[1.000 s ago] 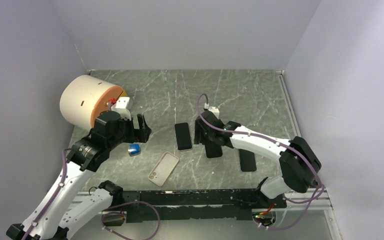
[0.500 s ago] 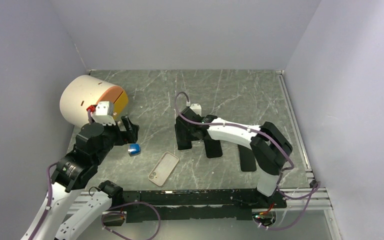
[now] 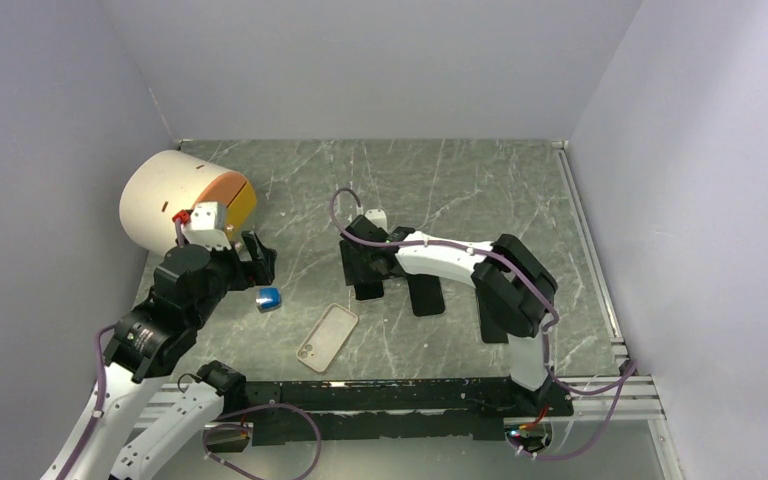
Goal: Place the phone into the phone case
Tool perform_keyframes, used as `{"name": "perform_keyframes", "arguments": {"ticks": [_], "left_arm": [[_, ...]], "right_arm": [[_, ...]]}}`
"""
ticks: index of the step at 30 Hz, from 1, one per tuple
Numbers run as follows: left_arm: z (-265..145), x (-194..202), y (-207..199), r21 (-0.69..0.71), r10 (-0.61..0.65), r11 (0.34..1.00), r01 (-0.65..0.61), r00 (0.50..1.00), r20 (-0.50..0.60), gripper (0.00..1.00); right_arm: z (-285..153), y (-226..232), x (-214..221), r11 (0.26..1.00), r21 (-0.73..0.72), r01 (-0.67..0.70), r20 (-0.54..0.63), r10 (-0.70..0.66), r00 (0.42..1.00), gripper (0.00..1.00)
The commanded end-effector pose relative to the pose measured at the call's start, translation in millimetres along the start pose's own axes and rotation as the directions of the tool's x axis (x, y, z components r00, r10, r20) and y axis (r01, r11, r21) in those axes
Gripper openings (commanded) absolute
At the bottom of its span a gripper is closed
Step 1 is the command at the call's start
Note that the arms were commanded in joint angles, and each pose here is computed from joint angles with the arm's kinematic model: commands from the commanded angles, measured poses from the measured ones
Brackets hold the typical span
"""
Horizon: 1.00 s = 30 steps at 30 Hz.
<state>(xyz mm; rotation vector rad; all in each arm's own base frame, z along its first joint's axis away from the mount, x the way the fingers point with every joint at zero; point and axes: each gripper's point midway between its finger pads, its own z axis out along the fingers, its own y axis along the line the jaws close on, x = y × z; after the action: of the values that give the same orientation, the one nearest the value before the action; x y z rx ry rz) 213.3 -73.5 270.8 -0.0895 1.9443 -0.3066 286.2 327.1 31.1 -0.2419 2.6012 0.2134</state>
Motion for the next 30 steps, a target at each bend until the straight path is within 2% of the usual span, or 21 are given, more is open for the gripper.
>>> {"name": "perform_keyframes", "arguments": {"ticks": [1,9,19,30], "left_arm": [[0,-6,0,-0.002,-0.014,1.000,0.014,0.999,0.029,0.94],[1,-5,-1,0.002,-0.011,1.000,0.011,1.000,0.014,0.94],[0,-5,-1,0.001,-0.014,1.000,0.014,1.000,0.019,0.94],[1,-3,-1,0.004,-0.009,1.000,0.009,1.000,0.013,0.94]], "right_arm": [[-2,7,-15,0.999,0.004,0.037,0.032,-0.037,0.999,0.99],[13,5,-15,0.998,0.039,0.057,0.032,-0.058,0.998,0.99],[23,8,-15,0.996,0.038,0.076,0.031,-0.078,0.997,0.94],[31,7,-9,0.994,0.043,0.101,0.014,-0.102,0.995,0.80]]}}
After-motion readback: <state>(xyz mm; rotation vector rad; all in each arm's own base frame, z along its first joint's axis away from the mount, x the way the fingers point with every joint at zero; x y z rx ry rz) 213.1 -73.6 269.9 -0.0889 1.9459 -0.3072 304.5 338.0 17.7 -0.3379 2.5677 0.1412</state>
